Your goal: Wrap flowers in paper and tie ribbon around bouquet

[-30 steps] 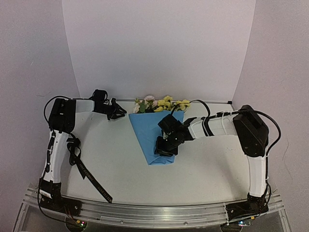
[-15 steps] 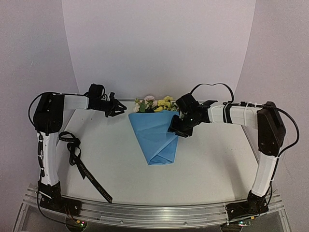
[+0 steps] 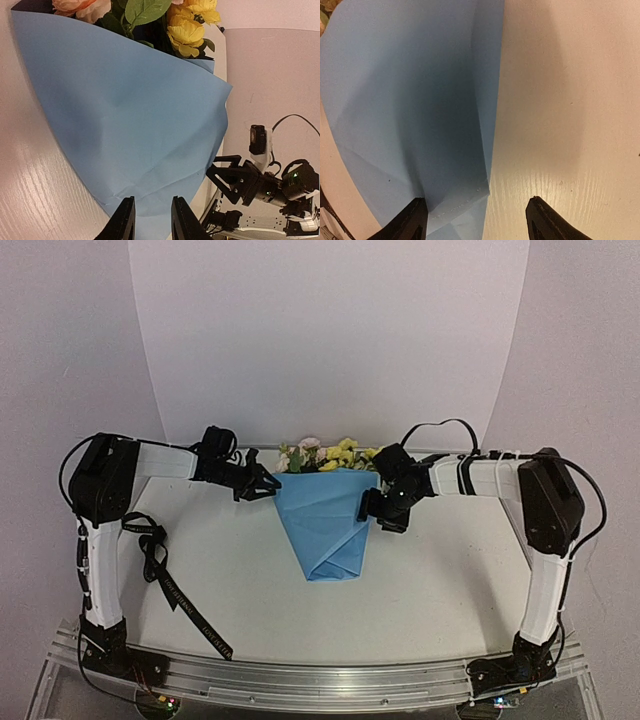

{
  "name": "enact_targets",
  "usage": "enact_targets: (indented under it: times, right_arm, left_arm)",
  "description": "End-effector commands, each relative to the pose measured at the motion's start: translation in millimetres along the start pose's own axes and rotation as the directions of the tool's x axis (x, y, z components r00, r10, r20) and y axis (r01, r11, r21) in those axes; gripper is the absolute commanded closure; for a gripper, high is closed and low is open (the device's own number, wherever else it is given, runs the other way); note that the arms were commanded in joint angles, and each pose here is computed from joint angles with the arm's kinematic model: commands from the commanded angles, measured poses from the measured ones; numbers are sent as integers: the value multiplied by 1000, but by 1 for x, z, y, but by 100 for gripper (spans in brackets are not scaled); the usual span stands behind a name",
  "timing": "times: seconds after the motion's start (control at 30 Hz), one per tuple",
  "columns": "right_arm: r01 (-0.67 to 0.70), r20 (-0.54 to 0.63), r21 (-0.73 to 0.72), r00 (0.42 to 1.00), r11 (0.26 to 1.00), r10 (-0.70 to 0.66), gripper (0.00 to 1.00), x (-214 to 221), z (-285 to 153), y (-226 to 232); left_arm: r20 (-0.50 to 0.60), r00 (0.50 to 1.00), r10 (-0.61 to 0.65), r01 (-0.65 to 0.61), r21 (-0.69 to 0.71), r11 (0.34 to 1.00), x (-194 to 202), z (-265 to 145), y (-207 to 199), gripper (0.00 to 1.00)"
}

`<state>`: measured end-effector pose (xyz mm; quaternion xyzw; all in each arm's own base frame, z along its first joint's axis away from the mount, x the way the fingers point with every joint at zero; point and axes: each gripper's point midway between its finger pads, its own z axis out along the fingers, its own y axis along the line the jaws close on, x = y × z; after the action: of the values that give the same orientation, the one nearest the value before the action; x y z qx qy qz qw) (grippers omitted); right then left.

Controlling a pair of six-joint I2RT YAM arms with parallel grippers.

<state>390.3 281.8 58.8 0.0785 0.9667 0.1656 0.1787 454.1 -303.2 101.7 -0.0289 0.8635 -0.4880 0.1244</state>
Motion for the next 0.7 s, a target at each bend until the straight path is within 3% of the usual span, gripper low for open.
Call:
enact_targets:
  times: [0.0, 0.17, 0.53, 0.63, 0.67]
  right_arm:
    - [-16, 20, -57, 1000, 998, 17, 32, -24, 18, 2]
    - [-31, 22, -107, 999, 994, 34, 37, -36, 31, 9]
    - [-94, 17, -160, 995, 983, 98, 58, -52, 50, 12]
    - [-110, 5, -178, 994, 978, 113, 59, -48, 49, 13]
    - [-113, 6, -183, 993, 977, 116, 54, -45, 46, 12]
  left_arm:
    - [46, 997, 59, -62, 50, 997, -7, -22, -32, 73]
    - [37, 997, 63, -64, 42, 997, 4, -31, -33, 73]
    - [28, 999, 25, -25, -14, 1000, 17, -29, -13, 74]
    - [6, 999, 42, -42, -32, 999, 24, -16, -14, 74]
    - [-6, 999, 43, -43, -34, 998, 27, -10, -14, 74]
